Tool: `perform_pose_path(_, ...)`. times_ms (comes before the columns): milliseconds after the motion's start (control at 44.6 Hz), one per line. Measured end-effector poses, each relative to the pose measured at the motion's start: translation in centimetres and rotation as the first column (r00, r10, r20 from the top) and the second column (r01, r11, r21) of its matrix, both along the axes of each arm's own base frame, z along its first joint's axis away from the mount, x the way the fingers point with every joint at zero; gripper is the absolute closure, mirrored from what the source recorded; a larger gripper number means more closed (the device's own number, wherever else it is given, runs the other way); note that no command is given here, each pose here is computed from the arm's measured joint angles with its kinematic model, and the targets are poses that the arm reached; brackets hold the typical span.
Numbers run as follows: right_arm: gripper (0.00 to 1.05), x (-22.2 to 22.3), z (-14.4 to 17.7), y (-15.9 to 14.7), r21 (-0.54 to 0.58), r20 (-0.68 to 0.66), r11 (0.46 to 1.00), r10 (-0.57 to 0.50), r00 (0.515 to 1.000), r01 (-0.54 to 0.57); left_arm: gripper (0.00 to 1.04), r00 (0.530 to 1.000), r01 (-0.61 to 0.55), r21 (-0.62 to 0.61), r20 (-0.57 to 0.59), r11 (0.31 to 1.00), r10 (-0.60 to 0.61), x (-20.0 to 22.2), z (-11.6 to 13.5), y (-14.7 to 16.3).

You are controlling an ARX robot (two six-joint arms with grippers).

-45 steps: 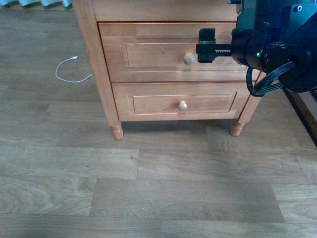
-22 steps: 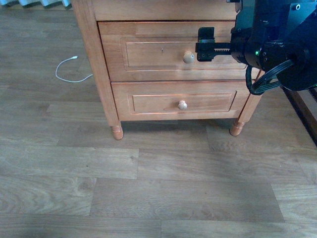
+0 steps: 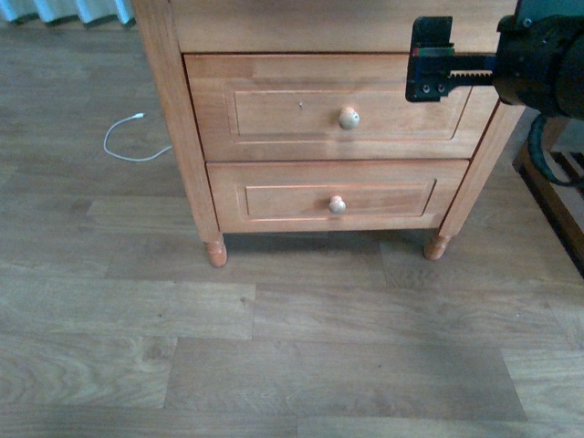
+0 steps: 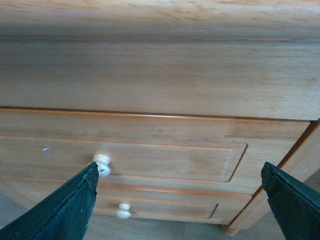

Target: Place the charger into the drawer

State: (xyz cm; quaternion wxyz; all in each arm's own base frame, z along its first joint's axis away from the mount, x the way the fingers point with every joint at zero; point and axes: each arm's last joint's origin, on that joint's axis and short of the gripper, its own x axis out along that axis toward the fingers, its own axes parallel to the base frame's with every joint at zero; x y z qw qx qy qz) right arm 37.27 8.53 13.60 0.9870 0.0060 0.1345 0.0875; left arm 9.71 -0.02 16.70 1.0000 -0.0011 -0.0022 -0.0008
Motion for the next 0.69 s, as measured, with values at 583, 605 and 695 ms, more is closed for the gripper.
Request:
perform_pose_path(583,0.08,-14.2,8.5,-4.4,0.033,0.055,0.996,0.084,0.995,-0.086,0.06,1.000,0.000,0.000,0.000,1.000,0.000,0.0,0.0,0.0)
perform_pose_path(605,0.08,-14.8,8.8,-4.7,0.040,0.060,0.996,0.081,0.995,-0.083,0.06,1.000,0.000,0.000,0.000,1.000,0.000,0.0,0.0,0.0)
perform_pose_path(695,0.08,-16.4,9.6,-5.6,0.062,0.077,0.995,0.070,0.995,-0.075,0.06,1.000,0.000,0.000,0.000,1.000,0.000,0.0,0.0,0.0)
